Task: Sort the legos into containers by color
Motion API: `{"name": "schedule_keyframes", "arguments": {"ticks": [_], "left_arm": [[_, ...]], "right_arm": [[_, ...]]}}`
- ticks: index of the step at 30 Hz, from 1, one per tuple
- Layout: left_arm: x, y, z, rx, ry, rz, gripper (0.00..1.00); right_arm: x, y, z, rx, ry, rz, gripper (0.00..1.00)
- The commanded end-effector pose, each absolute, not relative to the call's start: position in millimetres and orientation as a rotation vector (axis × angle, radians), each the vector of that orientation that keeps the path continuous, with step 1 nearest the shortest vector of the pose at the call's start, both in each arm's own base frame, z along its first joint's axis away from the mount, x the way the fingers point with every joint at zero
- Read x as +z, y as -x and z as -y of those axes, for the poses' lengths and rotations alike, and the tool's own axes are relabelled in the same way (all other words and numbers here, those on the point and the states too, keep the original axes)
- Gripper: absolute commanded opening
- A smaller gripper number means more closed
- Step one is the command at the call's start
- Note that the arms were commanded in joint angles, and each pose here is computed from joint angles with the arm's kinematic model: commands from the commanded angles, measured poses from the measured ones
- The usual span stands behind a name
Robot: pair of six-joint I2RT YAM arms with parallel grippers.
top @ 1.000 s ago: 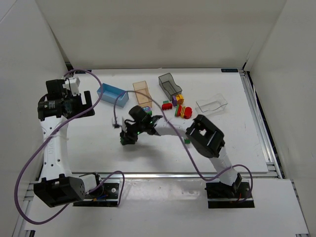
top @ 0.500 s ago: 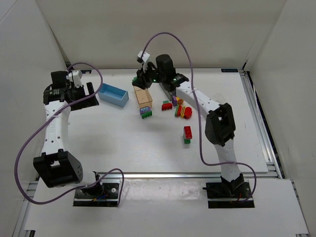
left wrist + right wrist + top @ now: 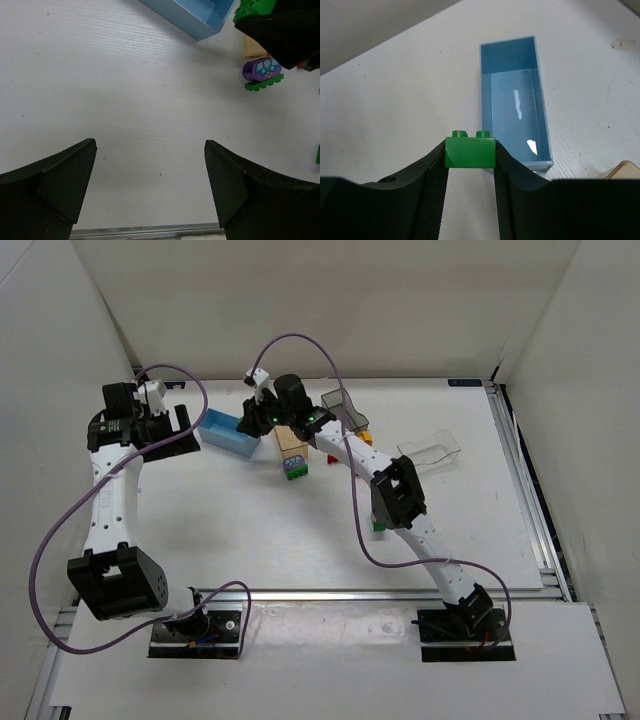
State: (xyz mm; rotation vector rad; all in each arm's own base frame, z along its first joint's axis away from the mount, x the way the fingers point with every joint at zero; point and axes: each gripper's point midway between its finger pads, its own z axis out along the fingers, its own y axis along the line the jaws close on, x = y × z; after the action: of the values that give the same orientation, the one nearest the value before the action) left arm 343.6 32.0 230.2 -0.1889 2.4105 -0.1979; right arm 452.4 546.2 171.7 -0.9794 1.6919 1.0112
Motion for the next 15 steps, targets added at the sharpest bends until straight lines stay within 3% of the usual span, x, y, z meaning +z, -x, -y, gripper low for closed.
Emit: {"name": "schedule_keyframes", "arguments": {"ticks": [1, 15], "left_arm": [[247, -339, -33, -0.180, 0.184, -2.348, 1.00], [254, -346, -36, -0.164, 0.186, -2.336, 0.99]], "right_arm": [[195, -461, -558, 1.003, 0.919, -1.604, 0.12], [167, -477, -572, 0.918, 0.884, -1.579, 0.16]]}}
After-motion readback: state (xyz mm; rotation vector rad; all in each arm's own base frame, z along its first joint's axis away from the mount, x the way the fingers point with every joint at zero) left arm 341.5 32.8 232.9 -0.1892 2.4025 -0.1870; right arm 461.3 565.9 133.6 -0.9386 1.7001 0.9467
